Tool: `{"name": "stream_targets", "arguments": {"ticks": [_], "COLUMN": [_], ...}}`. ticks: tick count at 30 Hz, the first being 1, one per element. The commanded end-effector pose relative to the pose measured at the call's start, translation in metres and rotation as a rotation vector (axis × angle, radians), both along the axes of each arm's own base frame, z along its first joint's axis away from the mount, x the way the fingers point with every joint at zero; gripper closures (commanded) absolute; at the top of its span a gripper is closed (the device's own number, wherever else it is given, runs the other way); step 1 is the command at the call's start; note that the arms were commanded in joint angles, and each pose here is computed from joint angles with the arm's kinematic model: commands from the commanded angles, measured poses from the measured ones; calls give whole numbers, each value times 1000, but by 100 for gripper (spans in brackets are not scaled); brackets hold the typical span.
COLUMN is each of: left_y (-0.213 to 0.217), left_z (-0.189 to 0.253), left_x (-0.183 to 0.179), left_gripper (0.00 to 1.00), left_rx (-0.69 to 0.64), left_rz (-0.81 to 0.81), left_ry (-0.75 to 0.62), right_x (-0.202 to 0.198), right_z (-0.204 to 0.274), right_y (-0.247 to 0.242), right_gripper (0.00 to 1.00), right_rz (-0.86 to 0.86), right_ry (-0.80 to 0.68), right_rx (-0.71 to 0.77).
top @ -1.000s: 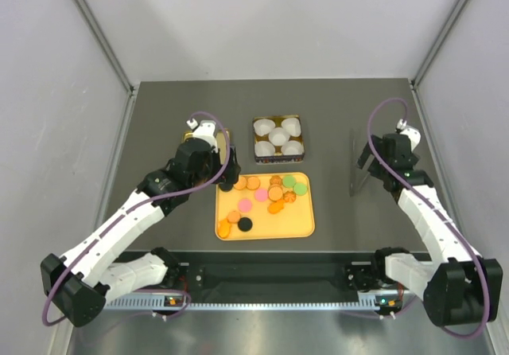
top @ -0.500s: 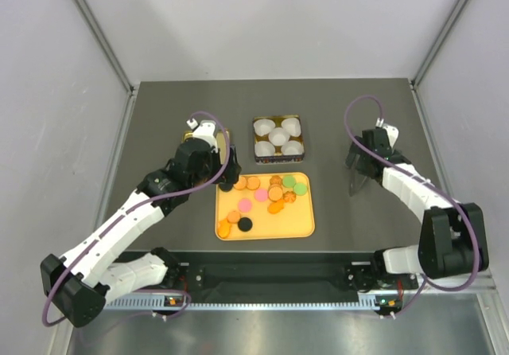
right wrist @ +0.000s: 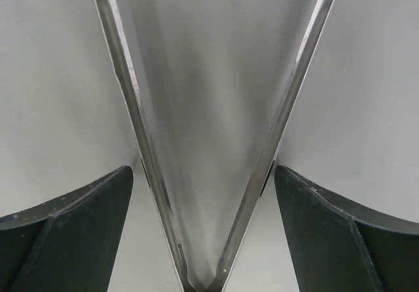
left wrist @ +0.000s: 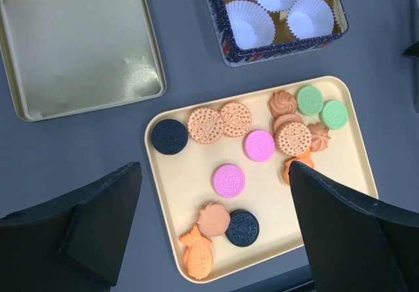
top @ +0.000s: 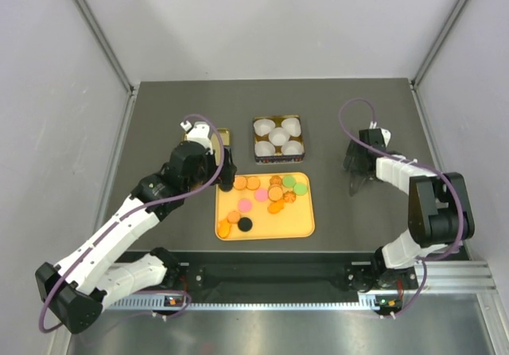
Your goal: Pack the cookies
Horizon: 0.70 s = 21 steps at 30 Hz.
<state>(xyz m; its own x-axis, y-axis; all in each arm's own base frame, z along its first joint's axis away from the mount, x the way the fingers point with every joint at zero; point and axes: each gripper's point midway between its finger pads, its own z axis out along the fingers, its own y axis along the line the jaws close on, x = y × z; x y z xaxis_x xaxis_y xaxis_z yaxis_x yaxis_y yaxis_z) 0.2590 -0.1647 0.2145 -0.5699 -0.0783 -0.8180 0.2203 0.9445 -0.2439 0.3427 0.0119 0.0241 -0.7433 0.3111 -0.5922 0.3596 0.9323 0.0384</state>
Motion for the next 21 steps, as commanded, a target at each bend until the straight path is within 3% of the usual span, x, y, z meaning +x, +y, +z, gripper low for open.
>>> {"name": "stream_targets", "arguments": {"ticks": [1, 9, 15, 21], "left_y": [8, 7, 8, 8], "left_z": [2, -1, -3, 0], "left_x": [0, 1, 1, 2], "left_gripper": [1, 1, 1, 1], "left_rx": [11, 14, 19, 16], "left_rz": [24, 21, 22, 25], "left_ry": [-25, -16, -13, -20], "right_x": [22, 27, 26, 28], "right_z": [12, 3, 11, 60], "right_y": [5, 5, 0, 7], "right_gripper": [12, 24, 50, 53], "right_rz": [28, 41, 40, 84], "right_ry": [-58, -12, -20, -113], "right_rx": [42, 67, 42, 15]}}
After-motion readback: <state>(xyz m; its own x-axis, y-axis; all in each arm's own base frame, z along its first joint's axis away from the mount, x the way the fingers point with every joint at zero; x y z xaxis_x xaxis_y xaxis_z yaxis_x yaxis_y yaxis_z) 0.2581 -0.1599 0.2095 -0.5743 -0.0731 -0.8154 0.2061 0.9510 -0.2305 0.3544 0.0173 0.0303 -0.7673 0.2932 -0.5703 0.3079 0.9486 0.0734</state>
